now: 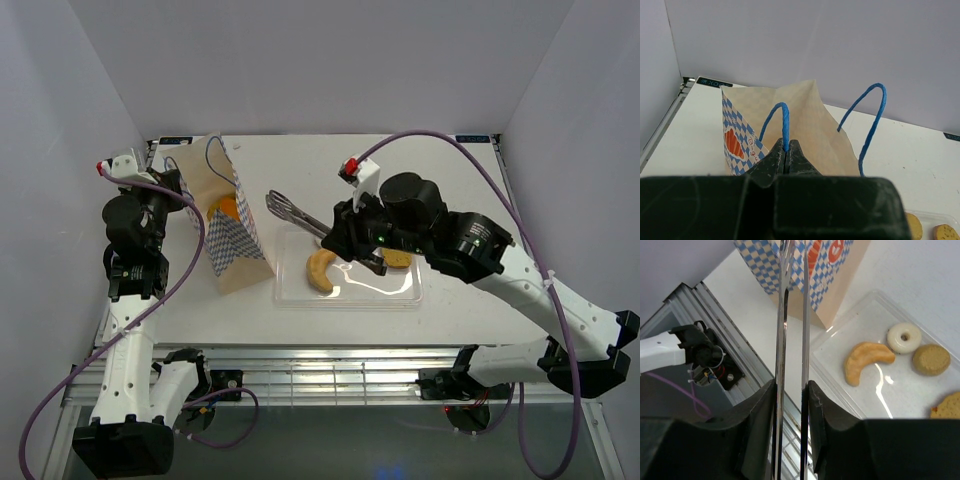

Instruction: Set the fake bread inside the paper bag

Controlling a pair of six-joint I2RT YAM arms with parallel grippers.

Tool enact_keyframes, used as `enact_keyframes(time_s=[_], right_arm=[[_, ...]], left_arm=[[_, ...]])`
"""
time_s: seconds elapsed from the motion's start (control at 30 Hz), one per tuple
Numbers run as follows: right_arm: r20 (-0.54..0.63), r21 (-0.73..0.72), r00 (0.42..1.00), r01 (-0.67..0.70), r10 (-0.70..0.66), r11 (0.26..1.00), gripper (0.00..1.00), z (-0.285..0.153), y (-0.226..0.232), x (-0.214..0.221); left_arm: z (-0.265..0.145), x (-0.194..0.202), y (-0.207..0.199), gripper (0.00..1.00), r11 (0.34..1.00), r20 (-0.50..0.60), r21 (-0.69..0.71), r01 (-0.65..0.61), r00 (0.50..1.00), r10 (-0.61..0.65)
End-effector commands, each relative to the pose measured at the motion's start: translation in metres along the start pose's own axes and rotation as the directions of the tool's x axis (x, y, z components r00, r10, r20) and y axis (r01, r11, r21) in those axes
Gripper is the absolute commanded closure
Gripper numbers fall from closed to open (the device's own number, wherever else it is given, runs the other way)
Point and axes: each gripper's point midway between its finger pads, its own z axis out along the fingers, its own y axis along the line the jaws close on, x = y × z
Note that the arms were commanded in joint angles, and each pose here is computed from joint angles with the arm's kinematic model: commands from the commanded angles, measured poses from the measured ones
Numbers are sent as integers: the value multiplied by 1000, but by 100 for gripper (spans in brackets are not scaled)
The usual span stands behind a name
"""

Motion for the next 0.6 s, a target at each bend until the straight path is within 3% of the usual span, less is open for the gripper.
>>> enact_keyframes(time_s=[0.0,0.17,0.57], right_arm=[[55,59,998,-31,28,998,63,-9,-13,4],[36,113,997,-76,72,991,63,-16,-27,33],[-157,252,976,-111,154,961,53,19,-63,131]], left_arm=[[-1,-11,-6,100,1000,23,25,5,1000,-6],[-1,-12,-7,100,1000,26,26,8,1000,-9],[-1,-10,-9,100,999,19,39,14,1000,-15]])
